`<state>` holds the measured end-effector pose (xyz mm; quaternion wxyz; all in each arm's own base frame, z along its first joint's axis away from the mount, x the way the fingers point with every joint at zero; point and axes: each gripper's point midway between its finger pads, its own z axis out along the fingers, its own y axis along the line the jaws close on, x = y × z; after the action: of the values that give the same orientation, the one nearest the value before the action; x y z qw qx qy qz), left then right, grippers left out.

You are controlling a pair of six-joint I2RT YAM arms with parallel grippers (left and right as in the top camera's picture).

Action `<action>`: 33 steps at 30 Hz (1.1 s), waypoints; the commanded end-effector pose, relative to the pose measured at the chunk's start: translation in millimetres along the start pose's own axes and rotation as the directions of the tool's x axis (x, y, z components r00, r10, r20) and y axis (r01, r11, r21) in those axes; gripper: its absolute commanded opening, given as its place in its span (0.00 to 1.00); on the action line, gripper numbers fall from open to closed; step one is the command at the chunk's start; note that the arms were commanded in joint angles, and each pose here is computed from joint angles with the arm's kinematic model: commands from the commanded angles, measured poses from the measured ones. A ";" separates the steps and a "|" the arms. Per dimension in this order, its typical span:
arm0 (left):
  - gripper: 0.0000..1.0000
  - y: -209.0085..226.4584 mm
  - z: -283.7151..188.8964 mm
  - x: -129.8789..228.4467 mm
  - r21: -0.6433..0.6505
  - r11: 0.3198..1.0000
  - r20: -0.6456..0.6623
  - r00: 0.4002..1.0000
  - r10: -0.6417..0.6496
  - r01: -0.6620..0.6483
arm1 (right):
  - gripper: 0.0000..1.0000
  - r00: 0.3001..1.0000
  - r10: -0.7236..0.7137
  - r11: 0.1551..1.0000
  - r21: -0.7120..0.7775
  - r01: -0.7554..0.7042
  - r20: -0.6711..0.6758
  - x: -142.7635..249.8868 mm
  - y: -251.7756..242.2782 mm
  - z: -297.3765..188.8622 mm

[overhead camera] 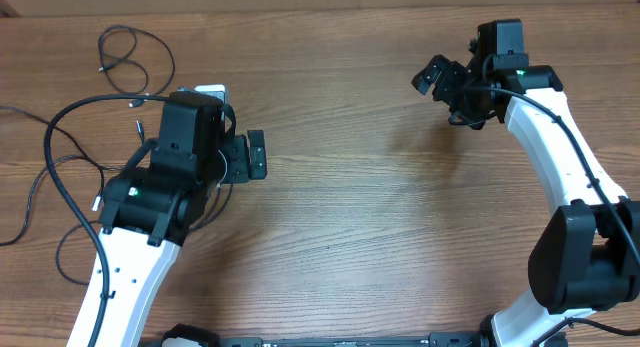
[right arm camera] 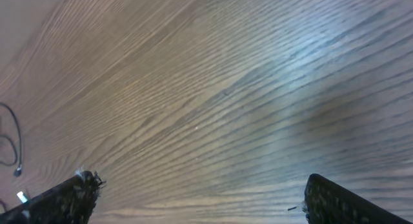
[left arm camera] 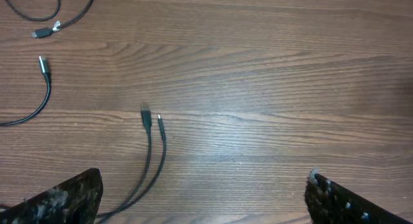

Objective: Untangle cables

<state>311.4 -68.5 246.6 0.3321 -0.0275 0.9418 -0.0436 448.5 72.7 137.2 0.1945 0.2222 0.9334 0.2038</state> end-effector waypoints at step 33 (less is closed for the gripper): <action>1.00 1.9 9.2 0.2 -0.031 1.000 -0.019 1.000 0.004 -0.005 | 1.00 0.845 -0.394 0.904 -0.011 0.427 0.362 145.3 27.0 -270.0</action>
<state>315.1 -67.5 236.6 0.3176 -0.0285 0.9472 -0.0332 228.6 99.3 336.3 0.3927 0.0407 0.9019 0.1751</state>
